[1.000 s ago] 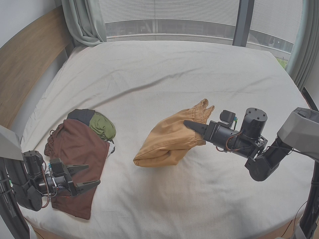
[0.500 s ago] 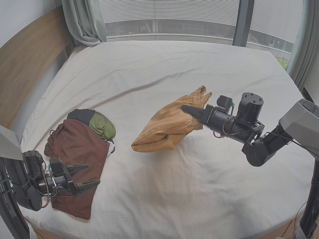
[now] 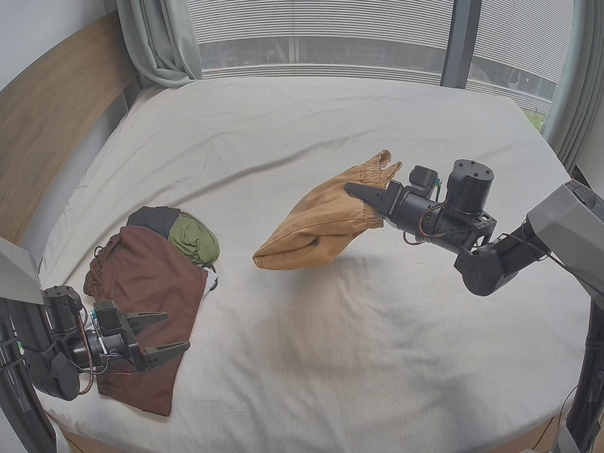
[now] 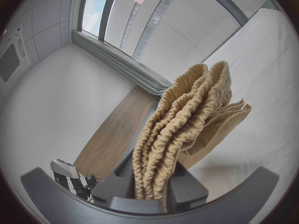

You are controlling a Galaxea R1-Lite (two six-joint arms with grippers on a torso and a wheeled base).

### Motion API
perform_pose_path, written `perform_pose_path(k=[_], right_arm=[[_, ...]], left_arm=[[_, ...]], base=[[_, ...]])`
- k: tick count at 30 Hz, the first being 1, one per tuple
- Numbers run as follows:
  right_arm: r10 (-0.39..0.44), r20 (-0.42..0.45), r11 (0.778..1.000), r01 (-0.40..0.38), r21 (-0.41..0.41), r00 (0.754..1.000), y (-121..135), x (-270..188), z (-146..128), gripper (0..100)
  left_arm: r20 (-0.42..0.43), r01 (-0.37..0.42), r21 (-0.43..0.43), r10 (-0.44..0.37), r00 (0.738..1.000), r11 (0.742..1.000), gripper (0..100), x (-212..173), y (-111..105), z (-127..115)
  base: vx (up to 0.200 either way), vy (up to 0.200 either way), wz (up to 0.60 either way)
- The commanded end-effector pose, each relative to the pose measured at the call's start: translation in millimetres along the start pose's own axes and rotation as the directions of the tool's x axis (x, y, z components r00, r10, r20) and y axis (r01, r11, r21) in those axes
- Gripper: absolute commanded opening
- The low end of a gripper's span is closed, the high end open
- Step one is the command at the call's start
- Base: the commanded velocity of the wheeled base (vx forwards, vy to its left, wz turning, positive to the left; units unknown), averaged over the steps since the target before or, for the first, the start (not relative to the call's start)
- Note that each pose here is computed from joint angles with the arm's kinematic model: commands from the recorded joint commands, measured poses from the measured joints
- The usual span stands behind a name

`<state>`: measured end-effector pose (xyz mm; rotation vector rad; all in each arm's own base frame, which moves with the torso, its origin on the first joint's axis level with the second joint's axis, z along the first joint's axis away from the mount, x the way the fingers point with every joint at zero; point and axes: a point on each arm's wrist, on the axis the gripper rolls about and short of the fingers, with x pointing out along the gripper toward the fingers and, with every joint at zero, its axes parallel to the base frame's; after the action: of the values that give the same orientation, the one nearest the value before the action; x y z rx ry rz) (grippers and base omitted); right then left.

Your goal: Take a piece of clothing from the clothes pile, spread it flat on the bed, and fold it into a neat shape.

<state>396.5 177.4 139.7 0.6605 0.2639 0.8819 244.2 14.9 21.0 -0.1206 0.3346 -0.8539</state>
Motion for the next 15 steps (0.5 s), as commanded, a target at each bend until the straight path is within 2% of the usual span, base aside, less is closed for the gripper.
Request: perform_pose_path(k=[1, 15], right_arm=[[0.001, 0.004, 1.000, -0.001, -0.002, 1.000, -5.3, 9.0, 3.8, 0], [-0.016, 0.008, 1.000, 0.016, 0.001, 1.000, -21.7, 26.5, 13.5, 0]], left_arm=[[-0.001, 0.003, -0.003, -0.003, 1.000, 1.000, 100, 0.1, 0.3, -0.7], [0.000, -0.003, -0.007, 0.003, 1.000, 1.000, 100, -1.0, 1.3, -1.1]], base=[[0.000, 0.000, 0.00], [0.000, 0.000, 0.00]])
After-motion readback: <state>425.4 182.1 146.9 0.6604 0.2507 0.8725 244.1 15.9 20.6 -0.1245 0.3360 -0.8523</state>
